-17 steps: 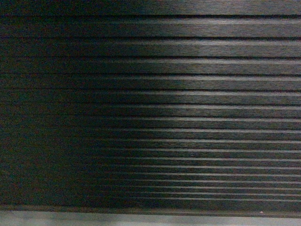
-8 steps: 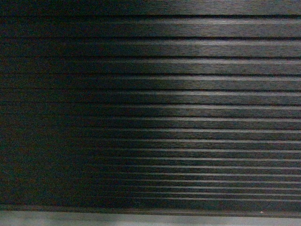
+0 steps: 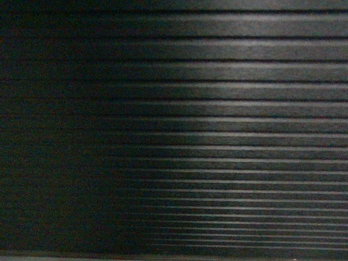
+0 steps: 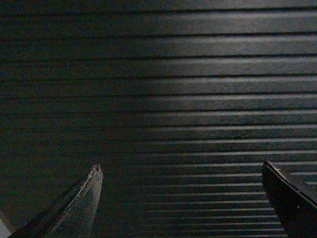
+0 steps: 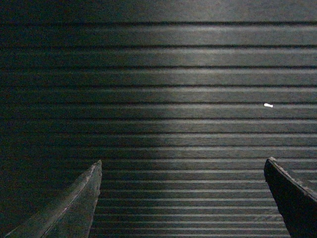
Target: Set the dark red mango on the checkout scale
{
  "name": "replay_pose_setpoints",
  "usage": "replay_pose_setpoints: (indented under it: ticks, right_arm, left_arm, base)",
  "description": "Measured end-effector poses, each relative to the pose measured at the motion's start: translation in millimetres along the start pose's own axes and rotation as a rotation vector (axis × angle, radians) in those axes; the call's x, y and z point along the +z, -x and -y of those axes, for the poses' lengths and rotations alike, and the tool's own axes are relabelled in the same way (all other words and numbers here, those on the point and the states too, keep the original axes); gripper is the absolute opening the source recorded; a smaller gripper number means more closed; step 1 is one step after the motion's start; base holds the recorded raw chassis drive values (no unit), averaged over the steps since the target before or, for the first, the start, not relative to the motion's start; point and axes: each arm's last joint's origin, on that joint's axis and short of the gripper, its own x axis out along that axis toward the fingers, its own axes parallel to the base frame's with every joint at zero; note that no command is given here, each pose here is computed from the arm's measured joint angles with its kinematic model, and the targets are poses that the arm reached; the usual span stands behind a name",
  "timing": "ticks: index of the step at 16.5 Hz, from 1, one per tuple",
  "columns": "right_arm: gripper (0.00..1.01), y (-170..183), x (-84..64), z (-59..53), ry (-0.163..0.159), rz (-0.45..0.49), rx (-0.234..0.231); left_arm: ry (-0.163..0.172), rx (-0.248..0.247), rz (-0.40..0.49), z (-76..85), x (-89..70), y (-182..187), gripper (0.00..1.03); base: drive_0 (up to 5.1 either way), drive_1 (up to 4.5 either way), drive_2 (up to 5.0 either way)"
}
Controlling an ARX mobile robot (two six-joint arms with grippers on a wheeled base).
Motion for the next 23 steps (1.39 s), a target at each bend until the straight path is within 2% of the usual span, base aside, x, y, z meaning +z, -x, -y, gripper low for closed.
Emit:
replay_pose_setpoints:
  ticks: [23]
  right_arm:
    - [0.98,0.0,0.4,0.1,-0.001,0.004,-0.002]
  left_arm:
    - [0.0,-0.001,0.004,0.0,0.4,0.0,0.98]
  base:
    - [0.0,0.0,0.0]
